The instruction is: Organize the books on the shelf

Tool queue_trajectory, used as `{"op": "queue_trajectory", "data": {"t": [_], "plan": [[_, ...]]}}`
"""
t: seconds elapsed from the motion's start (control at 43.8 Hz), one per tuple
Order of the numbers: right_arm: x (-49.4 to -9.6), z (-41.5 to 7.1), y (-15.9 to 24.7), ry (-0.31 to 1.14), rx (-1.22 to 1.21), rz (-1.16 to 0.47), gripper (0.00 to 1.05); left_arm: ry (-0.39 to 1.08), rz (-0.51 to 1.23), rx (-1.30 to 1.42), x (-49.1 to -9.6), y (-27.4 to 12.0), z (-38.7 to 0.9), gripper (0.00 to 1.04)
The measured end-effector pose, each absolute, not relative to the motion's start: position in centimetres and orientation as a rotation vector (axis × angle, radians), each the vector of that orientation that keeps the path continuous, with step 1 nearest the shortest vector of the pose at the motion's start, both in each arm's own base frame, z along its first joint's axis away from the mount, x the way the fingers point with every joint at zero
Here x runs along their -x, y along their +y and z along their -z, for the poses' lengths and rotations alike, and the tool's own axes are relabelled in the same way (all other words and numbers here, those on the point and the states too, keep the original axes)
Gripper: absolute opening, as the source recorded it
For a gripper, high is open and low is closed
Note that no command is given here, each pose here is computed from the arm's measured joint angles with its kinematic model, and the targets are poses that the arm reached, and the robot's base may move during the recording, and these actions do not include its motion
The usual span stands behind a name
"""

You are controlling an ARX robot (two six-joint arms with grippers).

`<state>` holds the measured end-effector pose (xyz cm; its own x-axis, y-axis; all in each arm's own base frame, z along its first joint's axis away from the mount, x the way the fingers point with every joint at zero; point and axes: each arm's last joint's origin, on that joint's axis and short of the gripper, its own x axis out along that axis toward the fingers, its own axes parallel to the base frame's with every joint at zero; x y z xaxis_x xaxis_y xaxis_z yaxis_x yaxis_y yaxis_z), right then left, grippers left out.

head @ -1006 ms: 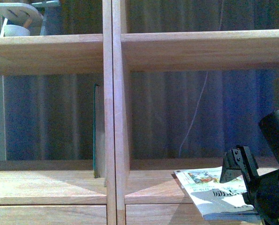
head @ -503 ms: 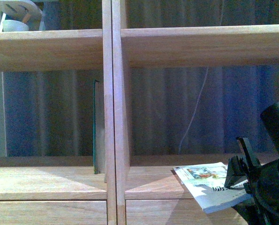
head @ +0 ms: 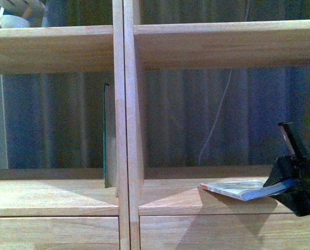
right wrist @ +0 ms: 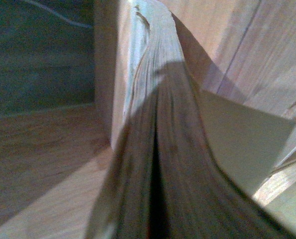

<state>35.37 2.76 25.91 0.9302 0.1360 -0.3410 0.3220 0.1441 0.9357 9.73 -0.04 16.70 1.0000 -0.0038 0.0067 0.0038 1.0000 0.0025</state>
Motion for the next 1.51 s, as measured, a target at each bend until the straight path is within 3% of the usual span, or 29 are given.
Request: {"op": "queue_trajectory", "data": {"t": [0.32, 0.777, 1.166, 1.28, 1.509], "plan": [[-29.4, -31.6, 2.5, 0.26, -1.151, -0.227, 0.07, -0.007, 0.004, -0.002, -9.7, 0.0, -16.7, 0.97], [-23.6, -34.7, 6.1, 0.088, -0.897, -0.667, 0.07, -0.007, 0.004, -0.002, -9.7, 0.0, -16.7, 0.97], [-23.0, -35.2, 7.1, 0.071, -0.868, -0.719, 0.07, -0.006, 0.002, -0.002, -9.7, 0.0, -16.7, 0.97], [-23.0, -35.2, 7.1, 0.07, -0.865, -0.719, 0.07, 0.054, -0.029, 0.133, -10.1, 0.1, -16.9, 0.97], [-22.5, -35.4, 7.6, 0.065, -0.854, -0.728, 0.07, -0.059, 0.23, 0.419, -14.0, 1.1, -23.6, 0.97]]}}
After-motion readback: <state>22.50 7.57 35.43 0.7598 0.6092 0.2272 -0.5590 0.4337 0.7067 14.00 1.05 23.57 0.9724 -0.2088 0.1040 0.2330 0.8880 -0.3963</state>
